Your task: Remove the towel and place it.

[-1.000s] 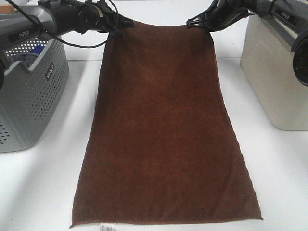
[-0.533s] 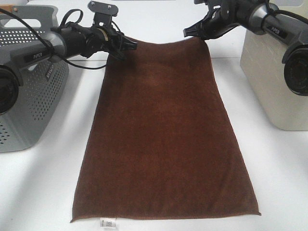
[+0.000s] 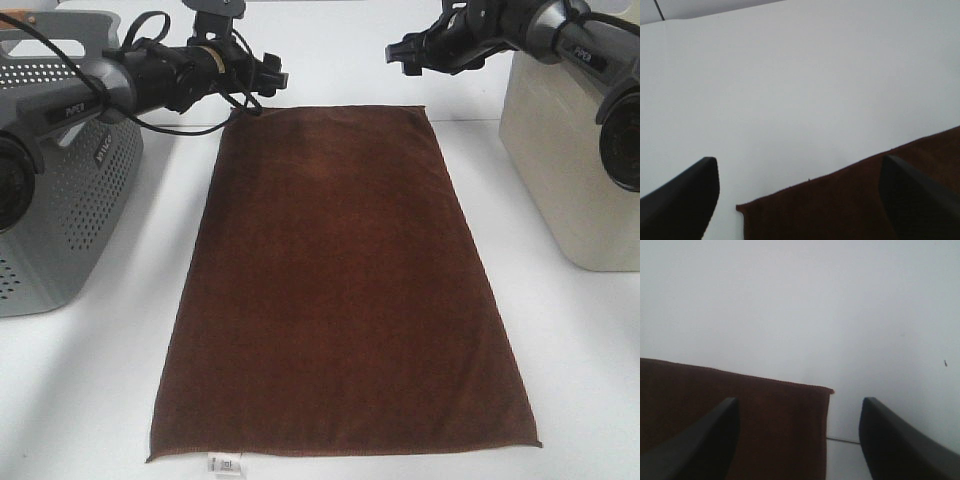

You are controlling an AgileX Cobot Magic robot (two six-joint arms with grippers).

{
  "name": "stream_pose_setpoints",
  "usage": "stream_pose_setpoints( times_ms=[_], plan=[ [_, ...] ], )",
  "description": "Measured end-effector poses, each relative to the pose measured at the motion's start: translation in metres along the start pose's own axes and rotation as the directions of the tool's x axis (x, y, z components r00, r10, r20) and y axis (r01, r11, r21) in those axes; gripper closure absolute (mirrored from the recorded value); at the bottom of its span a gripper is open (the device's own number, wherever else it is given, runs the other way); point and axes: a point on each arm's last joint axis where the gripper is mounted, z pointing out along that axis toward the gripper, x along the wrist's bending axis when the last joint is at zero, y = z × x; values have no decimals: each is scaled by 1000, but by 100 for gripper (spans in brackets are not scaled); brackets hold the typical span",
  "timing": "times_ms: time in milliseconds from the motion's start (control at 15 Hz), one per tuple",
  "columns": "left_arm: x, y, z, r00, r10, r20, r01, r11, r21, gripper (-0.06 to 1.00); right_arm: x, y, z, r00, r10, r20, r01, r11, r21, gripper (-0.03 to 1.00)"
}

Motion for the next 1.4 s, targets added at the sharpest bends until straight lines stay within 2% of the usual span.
stream_pose_setpoints(
  times_ms=[200, 400, 600, 867, 1133, 1267, 1400],
  plan=[
    [3, 45, -18, 1000, -18, -17, 17, 999, -36, 12, 1, 33, -31, 998, 57, -34, -58, 998, -40, 32],
    [7, 79, -42, 997, -43, -66, 47, 997, 59, 12, 3, 57, -64, 995, 69, -68, -69, 998, 1, 32],
    [8, 120, -81, 991, -61, -116, 81, 980, 180, 12, 11, 78, -111, 994, 50, -92, -40, 994, 106, 32],
    [1, 175, -145, 992, 17, -127, 22, 955, 296, 12, 12, 96, -178, 993, 40, -108, -11, 966, 257, 32],
    [6, 202, -196, 988, 31, -152, 35, 909, 415, 12, 10, 118, -226, 992, 48, -119, -21, 976, 217, 32],
    [8, 203, -212, 985, 37, -166, 49, 873, 486, 12, 10, 127, -246, 990, 51, -129, -27, 983, 180, 32],
    [8, 203, -215, 986, 67, -155, 23, 857, 514, 12, 9, 131, -266, 990, 61, -130, -39, 986, 164, 32]
  ],
)
